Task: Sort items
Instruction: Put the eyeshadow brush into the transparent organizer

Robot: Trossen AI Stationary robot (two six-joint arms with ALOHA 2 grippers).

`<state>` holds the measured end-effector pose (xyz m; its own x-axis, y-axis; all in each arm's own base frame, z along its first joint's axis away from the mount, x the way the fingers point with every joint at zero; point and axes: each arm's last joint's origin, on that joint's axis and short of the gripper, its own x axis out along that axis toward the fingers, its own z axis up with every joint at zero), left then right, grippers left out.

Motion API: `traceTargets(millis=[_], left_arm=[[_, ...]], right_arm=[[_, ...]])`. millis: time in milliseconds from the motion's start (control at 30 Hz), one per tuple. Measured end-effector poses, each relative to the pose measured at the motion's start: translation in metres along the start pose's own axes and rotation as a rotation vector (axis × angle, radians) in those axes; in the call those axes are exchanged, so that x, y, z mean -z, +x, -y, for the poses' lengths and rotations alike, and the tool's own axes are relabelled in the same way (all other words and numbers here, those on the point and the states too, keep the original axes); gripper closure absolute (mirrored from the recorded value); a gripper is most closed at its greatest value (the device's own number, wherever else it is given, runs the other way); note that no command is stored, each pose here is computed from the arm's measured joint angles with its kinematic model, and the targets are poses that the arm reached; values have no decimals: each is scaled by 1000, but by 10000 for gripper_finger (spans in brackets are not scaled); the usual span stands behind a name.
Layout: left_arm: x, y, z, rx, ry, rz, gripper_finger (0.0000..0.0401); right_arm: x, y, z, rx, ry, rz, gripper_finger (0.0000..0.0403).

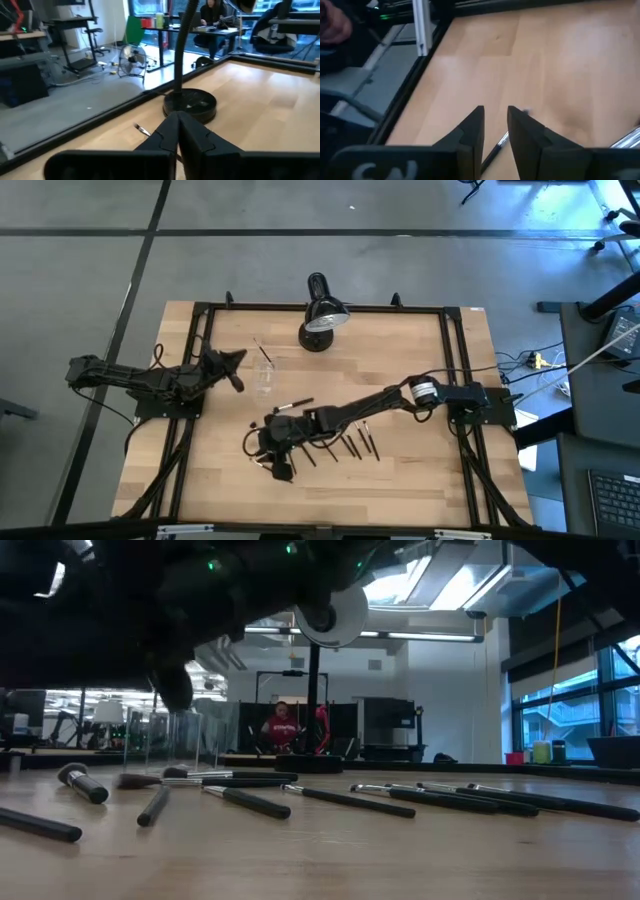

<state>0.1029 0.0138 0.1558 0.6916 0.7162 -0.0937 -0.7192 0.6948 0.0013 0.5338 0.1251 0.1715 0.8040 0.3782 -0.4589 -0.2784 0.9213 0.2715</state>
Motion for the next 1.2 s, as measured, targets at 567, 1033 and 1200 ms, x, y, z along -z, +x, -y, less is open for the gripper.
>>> traceTargets(millis=[567, 1033, 1200], left_arm=[[4, 0, 6, 173, -112, -62, 395], [16, 2, 12, 134, -19, -145, 395], [14, 3, 11, 72, 34, -114, 395]], right_arm=[[14, 10, 7, 149, 70, -10, 319], [23, 21, -50, 210, -237, 73, 290], [38, 31, -41, 263, -134, 47, 227]])
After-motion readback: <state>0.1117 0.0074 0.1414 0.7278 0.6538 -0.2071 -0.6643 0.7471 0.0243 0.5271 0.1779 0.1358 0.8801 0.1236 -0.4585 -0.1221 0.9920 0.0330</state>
